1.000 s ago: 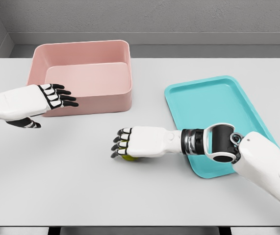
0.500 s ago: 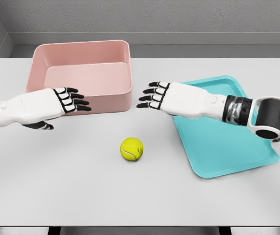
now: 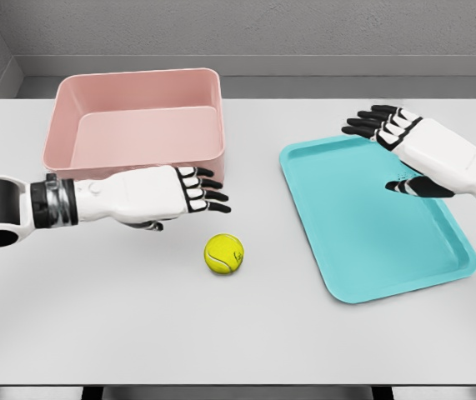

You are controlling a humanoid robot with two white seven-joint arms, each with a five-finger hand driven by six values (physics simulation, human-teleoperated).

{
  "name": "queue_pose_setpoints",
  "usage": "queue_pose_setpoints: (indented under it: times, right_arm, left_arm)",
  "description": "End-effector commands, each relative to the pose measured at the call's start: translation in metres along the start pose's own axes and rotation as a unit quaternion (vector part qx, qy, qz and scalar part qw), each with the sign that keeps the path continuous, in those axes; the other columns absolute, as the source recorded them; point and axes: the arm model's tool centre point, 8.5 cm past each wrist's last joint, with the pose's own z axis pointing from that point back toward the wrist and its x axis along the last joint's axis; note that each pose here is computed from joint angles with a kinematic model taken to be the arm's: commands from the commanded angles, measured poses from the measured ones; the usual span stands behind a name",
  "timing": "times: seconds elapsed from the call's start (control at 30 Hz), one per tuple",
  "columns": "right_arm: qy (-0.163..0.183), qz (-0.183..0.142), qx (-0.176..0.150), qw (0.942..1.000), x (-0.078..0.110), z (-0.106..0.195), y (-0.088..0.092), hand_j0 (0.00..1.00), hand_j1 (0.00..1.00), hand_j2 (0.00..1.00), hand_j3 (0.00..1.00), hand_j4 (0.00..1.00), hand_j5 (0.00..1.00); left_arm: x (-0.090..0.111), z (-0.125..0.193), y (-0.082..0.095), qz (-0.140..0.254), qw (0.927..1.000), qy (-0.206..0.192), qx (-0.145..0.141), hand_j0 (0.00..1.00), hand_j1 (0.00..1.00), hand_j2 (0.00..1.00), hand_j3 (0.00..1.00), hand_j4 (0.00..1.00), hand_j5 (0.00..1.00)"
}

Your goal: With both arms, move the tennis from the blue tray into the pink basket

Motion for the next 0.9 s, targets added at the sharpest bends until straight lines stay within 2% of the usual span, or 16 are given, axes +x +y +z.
queue_pose_setpoints:
  times: [0.0, 0.03, 0.1, 0.23, 0.5, 0.87]
  right_arm:
    - [-0.003, -0.014, -0.020, 0.9997, 0.000, 0.001, -0.006, 1.00, 1.00, 1.00, 1.00, 1.00, 1.00]
    - [0.000, -0.022, -0.013, 0.9997, 0.001, 0.005, 0.002, 1.00, 1.00, 1.00, 1.00, 1.00, 1.00]
    - [0.009, -0.022, -0.019, 0.9995, -0.003, 0.009, -0.001, 1.00, 1.00, 1.00, 1.00, 1.00, 1.00]
    - [0.021, -0.034, -0.009, 0.9992, -0.004, 0.019, 0.009, 1.00, 1.00, 1.00, 1.00, 1.00, 1.00]
    - [0.021, -0.035, -0.008, 0.9991, -0.004, 0.019, 0.011, 1.00, 1.00, 1.00, 1.00, 1.00, 1.00]
    - [0.021, -0.035, -0.008, 0.9991, -0.004, 0.019, 0.011, 1.00, 1.00, 1.00, 1.00, 1.00, 1.00]
  left_arm:
    - [0.007, -0.012, -0.003, 0.010, 0.9998, -0.016, 0.004, 1.00, 1.00, 1.00, 1.00, 1.00, 1.00]
    - [0.008, -0.013, -0.003, 0.010, 0.9998, -0.017, 0.005, 1.00, 1.00, 1.00, 1.00, 1.00, 1.00]
    - [0.011, -0.017, -0.006, 0.012, 0.9996, -0.026, 0.000, 1.00, 1.00, 1.00, 1.00, 1.00, 1.00]
    - [0.015, -0.021, -0.009, 0.017, 0.9993, -0.033, -0.002, 1.00, 1.00, 1.00, 1.00, 1.00, 1.00]
    - [0.029, -0.039, -0.019, 0.032, 0.9975, -0.062, -0.007, 1.00, 1.00, 1.00, 1.00, 1.00, 1.00]
    - [0.034, -0.045, -0.028, 0.041, 0.9967, -0.069, -0.013, 1.00, 1.00, 1.00, 1.00, 1.00, 1.00]
